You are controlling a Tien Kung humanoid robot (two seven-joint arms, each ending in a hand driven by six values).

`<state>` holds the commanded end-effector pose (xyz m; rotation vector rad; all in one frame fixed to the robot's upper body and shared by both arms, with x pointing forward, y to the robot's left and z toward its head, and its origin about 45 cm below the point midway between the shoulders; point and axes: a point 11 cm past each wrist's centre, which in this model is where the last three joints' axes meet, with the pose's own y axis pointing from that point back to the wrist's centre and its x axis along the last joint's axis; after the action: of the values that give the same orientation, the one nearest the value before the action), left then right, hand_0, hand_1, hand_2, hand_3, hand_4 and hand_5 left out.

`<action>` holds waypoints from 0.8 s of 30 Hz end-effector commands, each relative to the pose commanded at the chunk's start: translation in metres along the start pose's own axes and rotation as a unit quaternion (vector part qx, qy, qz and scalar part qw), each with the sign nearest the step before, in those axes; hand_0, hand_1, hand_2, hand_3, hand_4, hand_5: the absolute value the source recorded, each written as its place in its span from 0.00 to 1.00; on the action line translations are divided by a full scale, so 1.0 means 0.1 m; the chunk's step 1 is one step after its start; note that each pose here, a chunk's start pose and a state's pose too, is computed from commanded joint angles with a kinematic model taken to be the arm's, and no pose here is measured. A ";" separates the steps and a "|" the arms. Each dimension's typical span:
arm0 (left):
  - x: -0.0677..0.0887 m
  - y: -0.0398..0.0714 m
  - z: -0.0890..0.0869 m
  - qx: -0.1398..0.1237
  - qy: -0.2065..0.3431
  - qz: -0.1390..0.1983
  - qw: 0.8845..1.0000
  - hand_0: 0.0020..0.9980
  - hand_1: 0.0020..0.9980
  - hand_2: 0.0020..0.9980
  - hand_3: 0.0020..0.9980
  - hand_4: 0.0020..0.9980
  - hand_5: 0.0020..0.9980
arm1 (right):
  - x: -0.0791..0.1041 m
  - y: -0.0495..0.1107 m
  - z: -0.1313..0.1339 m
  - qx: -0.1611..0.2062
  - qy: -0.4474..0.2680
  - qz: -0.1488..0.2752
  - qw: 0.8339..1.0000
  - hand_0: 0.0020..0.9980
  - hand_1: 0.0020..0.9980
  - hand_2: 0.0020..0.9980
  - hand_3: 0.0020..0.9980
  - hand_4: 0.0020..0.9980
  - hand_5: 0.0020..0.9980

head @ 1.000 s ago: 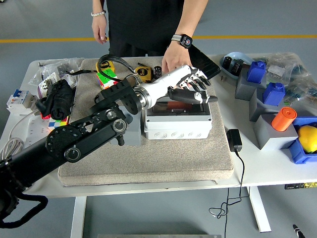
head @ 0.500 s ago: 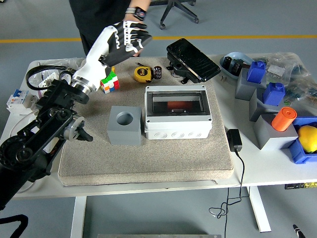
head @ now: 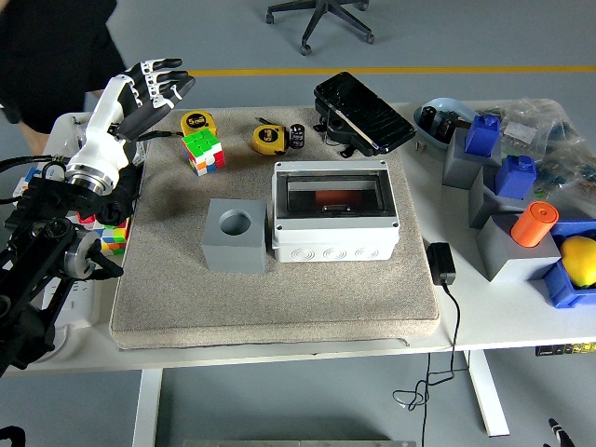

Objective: Fetch the battery,place it into the box,close the lid of the box

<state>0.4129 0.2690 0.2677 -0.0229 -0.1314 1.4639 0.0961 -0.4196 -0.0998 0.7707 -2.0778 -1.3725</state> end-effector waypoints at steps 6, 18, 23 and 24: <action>0.05 -0.01 0.05 -0.005 0.009 0.009 1.000 0.72 0.71 0.68 0.69 0.98 0.43 | -0.03 0.00 -0.03 0.000 0.000 -0.005 1.000 0.73 0.66 0.65 0.59 0.99 0.59; 0.18 -0.02 0.10 -0.009 0.019 0.028 0.999 0.70 0.69 0.66 0.69 0.98 0.42 | -0.03 0.00 0.01 -0.005 0.001 -0.006 1.000 0.73 0.67 0.65 0.59 1.00 0.60; 0.24 -0.01 0.10 -0.007 0.020 0.034 0.999 0.70 0.69 0.66 0.69 0.98 0.42 | -0.03 0.00 0.00 -0.004 0.002 -0.006 1.000 0.73 0.67 0.65 0.59 0.99 0.59; 0.25 -0.01 0.10 -0.007 0.020 0.035 0.999 0.70 0.69 0.66 0.69 0.98 0.42 | -0.03 0.00 0.01 -0.005 0.002 -0.005 1.000 0.73 0.67 0.65 0.59 0.99 0.59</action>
<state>0.4152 0.2928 0.2794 -0.0680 -0.1085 1.5313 0.0979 -0.4171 -0.1003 0.7812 -2.0654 -1.3838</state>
